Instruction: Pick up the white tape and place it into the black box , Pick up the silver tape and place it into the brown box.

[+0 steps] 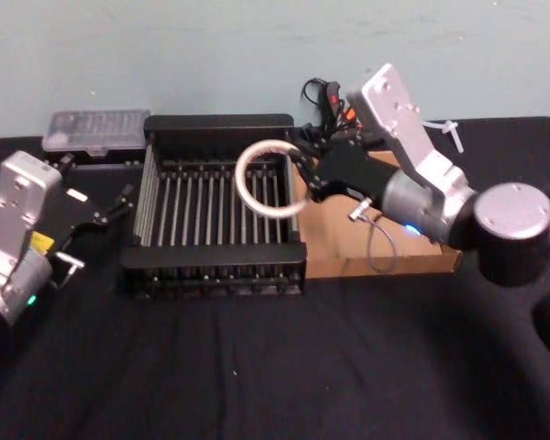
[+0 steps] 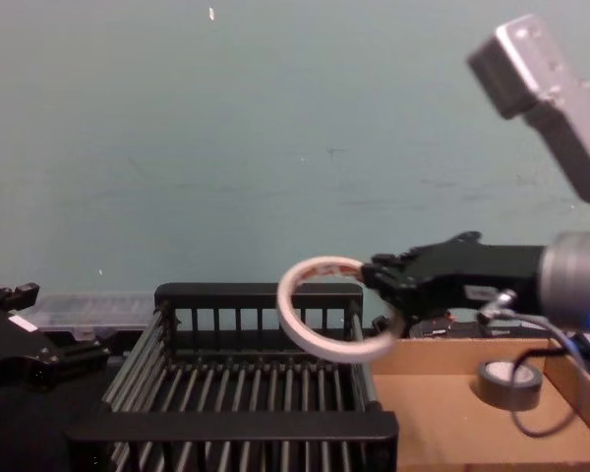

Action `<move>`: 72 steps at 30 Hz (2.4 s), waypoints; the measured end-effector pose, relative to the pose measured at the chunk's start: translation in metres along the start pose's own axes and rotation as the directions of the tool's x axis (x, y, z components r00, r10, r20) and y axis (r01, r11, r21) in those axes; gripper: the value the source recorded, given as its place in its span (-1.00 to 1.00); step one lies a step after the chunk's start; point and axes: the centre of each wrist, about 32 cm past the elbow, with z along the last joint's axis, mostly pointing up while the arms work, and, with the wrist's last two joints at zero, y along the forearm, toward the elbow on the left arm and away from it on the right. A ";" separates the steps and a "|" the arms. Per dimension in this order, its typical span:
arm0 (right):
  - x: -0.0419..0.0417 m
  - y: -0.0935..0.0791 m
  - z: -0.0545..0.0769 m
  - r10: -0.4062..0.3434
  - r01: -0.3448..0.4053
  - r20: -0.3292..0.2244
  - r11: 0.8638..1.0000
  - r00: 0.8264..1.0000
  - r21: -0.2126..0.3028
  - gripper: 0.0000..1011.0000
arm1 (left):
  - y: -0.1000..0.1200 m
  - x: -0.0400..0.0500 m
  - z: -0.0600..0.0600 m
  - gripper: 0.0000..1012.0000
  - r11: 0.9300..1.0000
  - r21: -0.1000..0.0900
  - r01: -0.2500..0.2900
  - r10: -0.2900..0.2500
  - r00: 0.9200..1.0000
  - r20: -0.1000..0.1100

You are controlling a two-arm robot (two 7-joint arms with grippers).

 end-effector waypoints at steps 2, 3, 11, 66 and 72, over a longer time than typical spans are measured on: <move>0.0014 0.011 0.000 -0.001 0.001 0.013 1.000 1.000 0.005 -0.82 | 0.000 0.0000 0.000 0.98 1.000 0.000 0.000 0.000 1.000 0.000; 0.0020 0.015 0.000 -0.002 0.002 0.018 1.000 1.000 0.005 -0.81 | 0.000 0.0000 0.000 0.98 1.000 0.000 0.000 0.000 1.000 0.000; 0.0043 0.051 0.000 -0.004 0.003 0.050 1.000 0.999 0.010 -0.81 | 0.000 0.0000 0.000 0.98 1.000 0.000 0.000 0.000 1.000 0.000; -0.0053 0.098 -0.013 0.020 -0.017 0.069 0.999 0.997 -0.041 0.29 | 0.000 0.0000 0.000 0.98 1.000 0.000 0.000 0.000 1.000 0.000; -0.0054 0.098 -0.013 0.020 -0.017 0.068 0.999 0.997 -0.041 0.67 | 0.000 0.0000 0.000 0.98 1.000 0.000 0.000 0.000 1.000 0.000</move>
